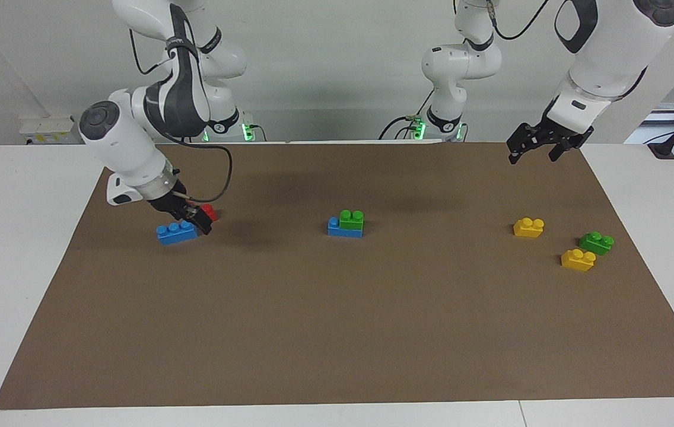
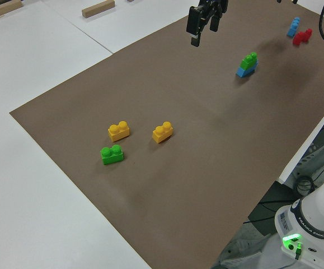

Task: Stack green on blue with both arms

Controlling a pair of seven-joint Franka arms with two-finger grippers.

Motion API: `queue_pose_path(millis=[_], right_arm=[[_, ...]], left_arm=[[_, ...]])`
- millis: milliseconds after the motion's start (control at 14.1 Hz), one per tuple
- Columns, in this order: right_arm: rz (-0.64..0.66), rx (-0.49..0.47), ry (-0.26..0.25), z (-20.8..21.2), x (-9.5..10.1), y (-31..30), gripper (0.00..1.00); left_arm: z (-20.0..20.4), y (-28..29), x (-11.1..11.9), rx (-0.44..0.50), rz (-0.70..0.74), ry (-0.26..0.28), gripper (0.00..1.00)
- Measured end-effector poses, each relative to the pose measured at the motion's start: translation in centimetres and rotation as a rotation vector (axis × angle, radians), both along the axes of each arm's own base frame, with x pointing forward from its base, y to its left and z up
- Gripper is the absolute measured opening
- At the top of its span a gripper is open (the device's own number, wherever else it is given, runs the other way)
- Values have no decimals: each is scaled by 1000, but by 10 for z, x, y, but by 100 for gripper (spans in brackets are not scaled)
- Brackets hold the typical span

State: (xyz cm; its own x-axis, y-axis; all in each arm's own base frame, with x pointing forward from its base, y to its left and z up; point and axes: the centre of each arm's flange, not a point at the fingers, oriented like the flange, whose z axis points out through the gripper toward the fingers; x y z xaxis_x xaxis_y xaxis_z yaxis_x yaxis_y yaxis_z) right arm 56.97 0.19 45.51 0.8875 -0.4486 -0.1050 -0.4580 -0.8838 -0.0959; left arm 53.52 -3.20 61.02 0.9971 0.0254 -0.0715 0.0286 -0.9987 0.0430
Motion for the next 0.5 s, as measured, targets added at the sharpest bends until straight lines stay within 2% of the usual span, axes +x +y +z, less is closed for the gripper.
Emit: queue_pose_path(millis=[214,498], right_arm=[[83,5,-15,46,-19,-31,100],[189,-39,-25,100,-40,-35,100]], left_arm=[[11,2,0,-9,1,-15,100],[14,-5,-1,-9,-14,-15,100]])
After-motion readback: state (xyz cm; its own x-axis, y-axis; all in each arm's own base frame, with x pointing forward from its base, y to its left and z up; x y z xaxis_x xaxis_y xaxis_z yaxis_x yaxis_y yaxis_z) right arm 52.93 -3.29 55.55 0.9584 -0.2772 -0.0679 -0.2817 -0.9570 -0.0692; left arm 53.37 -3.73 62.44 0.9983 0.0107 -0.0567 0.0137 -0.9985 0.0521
